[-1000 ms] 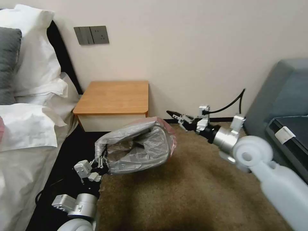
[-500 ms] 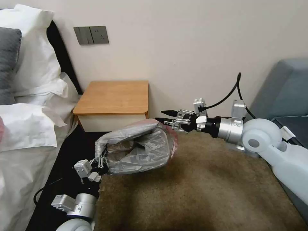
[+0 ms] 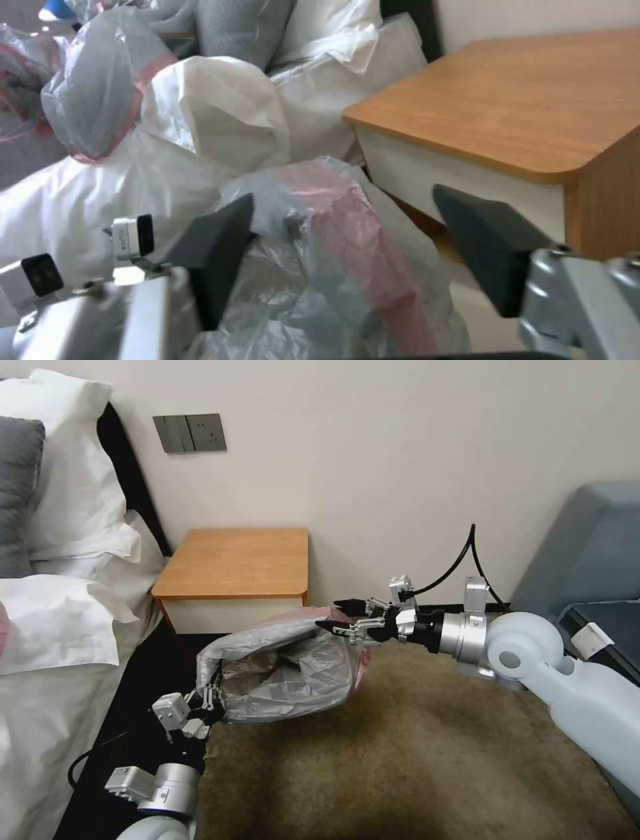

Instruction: Pick up the garbage bag from the table and place it over the trash can.

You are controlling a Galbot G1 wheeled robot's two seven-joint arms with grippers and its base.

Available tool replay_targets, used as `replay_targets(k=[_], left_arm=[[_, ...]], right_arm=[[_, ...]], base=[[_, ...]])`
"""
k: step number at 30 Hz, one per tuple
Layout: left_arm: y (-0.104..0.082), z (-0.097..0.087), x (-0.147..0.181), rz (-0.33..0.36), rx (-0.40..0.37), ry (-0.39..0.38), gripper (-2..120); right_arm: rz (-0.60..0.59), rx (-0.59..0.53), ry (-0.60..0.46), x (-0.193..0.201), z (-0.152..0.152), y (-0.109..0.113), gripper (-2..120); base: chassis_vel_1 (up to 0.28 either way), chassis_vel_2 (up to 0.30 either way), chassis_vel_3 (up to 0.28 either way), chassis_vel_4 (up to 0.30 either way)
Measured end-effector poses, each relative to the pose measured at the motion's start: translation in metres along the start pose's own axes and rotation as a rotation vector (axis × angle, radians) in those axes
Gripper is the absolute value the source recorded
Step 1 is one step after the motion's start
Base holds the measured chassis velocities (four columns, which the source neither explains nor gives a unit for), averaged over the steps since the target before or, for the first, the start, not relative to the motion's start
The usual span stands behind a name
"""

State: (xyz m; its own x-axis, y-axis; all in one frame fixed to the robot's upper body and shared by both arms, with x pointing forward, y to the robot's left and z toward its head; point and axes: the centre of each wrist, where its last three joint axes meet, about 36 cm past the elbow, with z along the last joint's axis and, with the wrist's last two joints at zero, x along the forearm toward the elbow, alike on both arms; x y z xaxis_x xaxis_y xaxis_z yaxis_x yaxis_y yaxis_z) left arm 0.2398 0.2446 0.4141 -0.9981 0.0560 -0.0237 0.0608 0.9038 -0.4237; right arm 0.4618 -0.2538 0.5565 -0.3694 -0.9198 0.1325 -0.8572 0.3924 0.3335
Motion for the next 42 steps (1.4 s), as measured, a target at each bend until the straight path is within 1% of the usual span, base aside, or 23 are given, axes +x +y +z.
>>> replay_targets(k=[1, 2, 3, 5, 6, 8, 9, 11, 12, 14, 15, 16, 17, 18, 19, 25, 29, 30, 31, 34, 35, 37, 42], left_arm=[[0.000, 0.000, 0.000, 0.000, 0.000, 0.000, 5], [0.000, 0.000, 0.000, 0.000, 0.000, -0.001, 5], [0.000, 0.000, 0.000, 0.000, 0.000, -0.001, 5], [0.000, 0.000, 0.000, 0.000, -0.001, -0.001, 5], [0.000, 0.000, 0.000, 0.000, -0.001, -0.002, 5], [0.000, 0.000, 0.000, 0.000, -0.001, -0.002, 5], [0.000, 0.000, 0.000, 0.000, -0.001, -0.004, 5], [0.000, 0.000, 0.000, 0.000, 0.000, -0.005, 5], [0.000, 0.000, 0.000, 0.000, 0.000, -0.005, 5], [0.000, 0.001, 0.000, -0.001, 0.002, -0.005, 5], [0.000, 0.001, 0.000, 0.000, 0.002, -0.005, 5], [0.000, 0.001, 0.000, 0.000, 0.002, -0.005, 5], [0.000, 0.001, 0.000, 0.000, 0.002, -0.005, 5], [0.000, 0.002, 0.000, 0.001, 0.002, -0.004, 5], [-0.001, 0.002, 0.001, 0.002, 0.002, -0.003, 5], [-0.002, 0.005, 0.003, 0.013, -0.005, 0.000, 5], [-0.003, 0.006, 0.004, 0.022, -0.011, -0.001, 5], [-0.003, 0.006, 0.005, 0.027, -0.012, -0.002, 5], [-0.003, 0.006, 0.005, 0.027, -0.012, -0.002, 5], [-0.004, 0.006, 0.005, 0.039, -0.012, -0.009, 5], [-0.004, 0.006, 0.005, 0.039, -0.012, -0.009, 5], [-0.003, 0.005, 0.005, 0.046, -0.010, -0.016, 5], [-0.003, 0.005, 0.004, 0.053, 0.004, -0.022, 5]], right_arm=[[0.000, -0.001, 0.000, 0.000, 0.001, 0.000, 64], [0.000, -0.001, 0.000, 0.000, 0.001, 0.000, 60], [0.000, -0.001, 0.000, 0.000, 0.001, 0.000, 60], [0.000, -0.001, -0.002, -0.001, 0.002, 0.000, 52], [-0.001, 0.000, -0.006, -0.001, 0.002, 0.000, 43], [-0.001, 0.000, -0.007, -0.001, 0.002, 0.000, 41], [0.000, 0.000, -0.010, -0.002, 0.002, 0.000, 34], [0.003, 0.000, -0.016, -0.002, 0.002, 0.000, 27], [0.003, 0.000, -0.016, -0.002, 0.002, 0.000, 27], [0.007, -0.002, -0.022, -0.002, 0.003, 0.000, 15], [0.007, -0.002, -0.023, -0.002, 0.003, 0.000, 12], [0.007, -0.002, -0.023, -0.002, 0.003, 0.000, 12], [0.007, -0.003, -0.025, -0.002, 0.003, 0.000, 8], [0.010, -0.006, -0.028, -0.003, 0.003, 0.000, 2], [0.016, -0.011, -0.033, -0.004, 0.004, 0.000, 0], [0.041, -0.029, -0.046, -0.010, 0.002, -0.002, 0], [0.075, -0.027, -0.025, -0.019, 0.004, -0.008, 0], [0.100, -0.013, -0.002, -0.025, 0.008, -0.015, 0], [0.100, -0.013, -0.002, -0.025, 0.008, -0.015, 0], [0.132, -0.002, 0.041, -0.033, 0.017, -0.026, 0], [0.132, -0.002, 0.041, -0.033, 0.017, -0.026, 0], [0.159, 0.006, 0.065, -0.038, 0.023, -0.036, 0], [0.181, 0.002, 0.071, -0.044, 0.025, -0.047, 0]], base=[[0.000, 0.000, 0.000, 0.000], [0.000, 0.000, 0.000, 0.000], [0.000, 0.000, 0.000, 0.000], [0.000, 0.000, 0.000, 0.000], [0.000, 0.000, 0.000, 0.000], [0.000, 0.000, 0.000, 0.000], [0.000, 0.000, 0.000, 0.000], [0.000, 0.000, 0.000, 0.000], [0.000, 0.000, 0.000, 0.000], [0.000, 0.000, 0.000, 0.000], [0.000, 0.000, 0.000, 0.000], [0.000, 0.000, 0.000, 0.000], [0.000, 0.000, 0.000, 0.000], [0.000, 0.000, 0.000, 0.000], [0.000, 0.000, 0.000, 0.000], [0.000, 0.000, 0.000, 0.000], [0.000, 0.000, 0.000, 0.000], [0.000, 0.000, 0.000, 0.000], [0.000, 0.000, 0.000, 0.000], [0.000, 0.000, 0.000, 0.000], [0.000, 0.000, 0.000, 0.000], [0.000, 0.000, 0.000, 0.000], [0.000, 0.000, 0.000, 0.000]])
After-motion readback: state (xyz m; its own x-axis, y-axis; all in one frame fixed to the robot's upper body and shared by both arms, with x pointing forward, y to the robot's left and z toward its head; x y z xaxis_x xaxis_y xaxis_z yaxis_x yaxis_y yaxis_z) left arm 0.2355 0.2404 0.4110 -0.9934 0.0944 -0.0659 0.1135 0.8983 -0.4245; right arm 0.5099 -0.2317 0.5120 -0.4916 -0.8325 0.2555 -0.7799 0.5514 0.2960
